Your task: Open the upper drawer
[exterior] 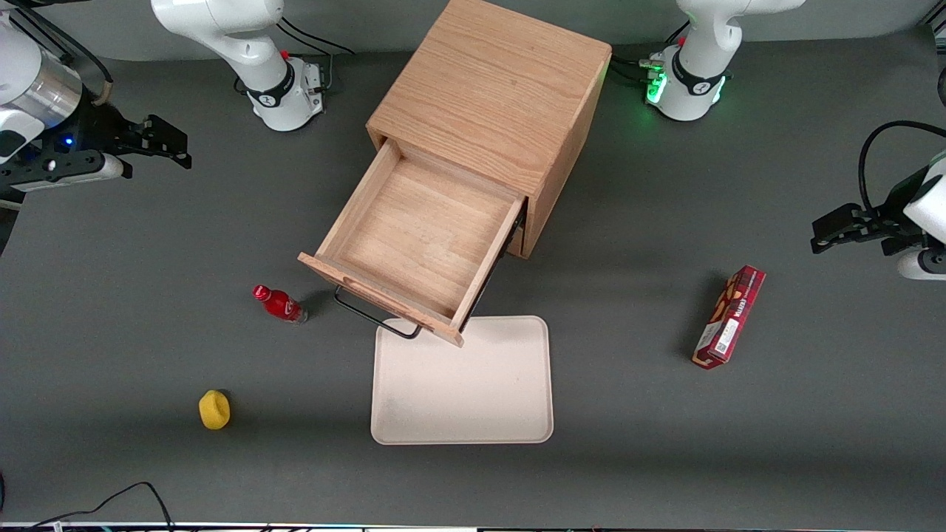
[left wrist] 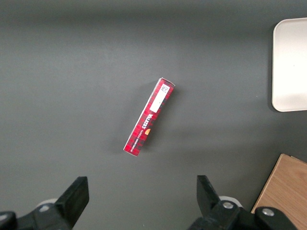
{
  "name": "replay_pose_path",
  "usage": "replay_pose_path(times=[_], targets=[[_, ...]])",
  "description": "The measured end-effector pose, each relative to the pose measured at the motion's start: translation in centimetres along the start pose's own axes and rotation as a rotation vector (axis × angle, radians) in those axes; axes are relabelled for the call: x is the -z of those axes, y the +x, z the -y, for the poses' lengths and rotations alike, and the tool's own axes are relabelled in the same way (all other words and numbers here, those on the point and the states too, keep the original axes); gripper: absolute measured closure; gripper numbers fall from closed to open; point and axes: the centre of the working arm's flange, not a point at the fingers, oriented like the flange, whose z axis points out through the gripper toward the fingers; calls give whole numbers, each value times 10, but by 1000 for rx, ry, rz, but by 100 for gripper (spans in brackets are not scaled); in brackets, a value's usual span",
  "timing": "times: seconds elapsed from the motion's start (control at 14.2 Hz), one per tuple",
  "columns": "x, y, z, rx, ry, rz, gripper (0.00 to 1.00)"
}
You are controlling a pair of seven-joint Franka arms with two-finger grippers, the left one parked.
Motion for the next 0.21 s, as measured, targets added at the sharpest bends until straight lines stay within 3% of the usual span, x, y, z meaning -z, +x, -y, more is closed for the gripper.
replay_pose_path(times=[0.21], targets=[[2,15,-13,-54,5,25,0]])
